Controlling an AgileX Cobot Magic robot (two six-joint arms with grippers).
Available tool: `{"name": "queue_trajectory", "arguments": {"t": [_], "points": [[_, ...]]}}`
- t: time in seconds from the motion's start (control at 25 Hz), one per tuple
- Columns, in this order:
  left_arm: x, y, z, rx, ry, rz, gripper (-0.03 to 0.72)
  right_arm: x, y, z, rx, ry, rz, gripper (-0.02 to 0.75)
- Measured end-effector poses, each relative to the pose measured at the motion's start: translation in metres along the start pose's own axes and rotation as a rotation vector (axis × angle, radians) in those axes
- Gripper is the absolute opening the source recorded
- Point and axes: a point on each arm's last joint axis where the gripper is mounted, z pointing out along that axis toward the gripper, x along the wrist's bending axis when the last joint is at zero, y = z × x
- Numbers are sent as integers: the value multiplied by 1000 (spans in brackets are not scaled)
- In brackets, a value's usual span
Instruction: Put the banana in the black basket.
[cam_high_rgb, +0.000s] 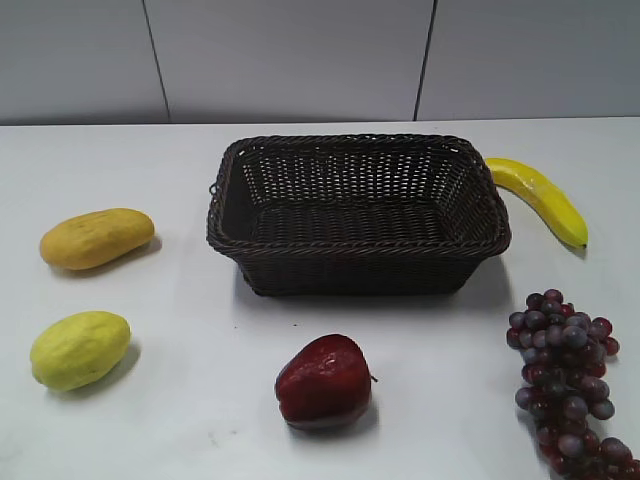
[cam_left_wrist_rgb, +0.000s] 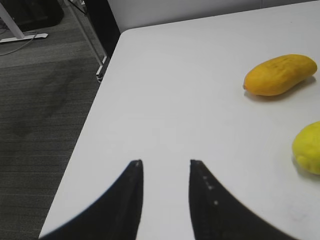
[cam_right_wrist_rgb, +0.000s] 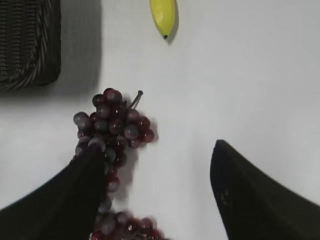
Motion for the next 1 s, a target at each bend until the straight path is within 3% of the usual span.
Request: {"name": "queue_trajectory", "arguments": {"t": [0.52, 0.72, 1.0], "points": [[0, 0, 0, 0, 0, 0, 232, -8, 112, 102, 72, 0, -70, 501], [0, 0, 0, 0, 0, 0, 232, 5, 132, 157, 126, 11, -198, 501], [0, 0, 0, 0, 0, 0, 232, 27, 139, 234, 201, -87, -438, 501]]}}
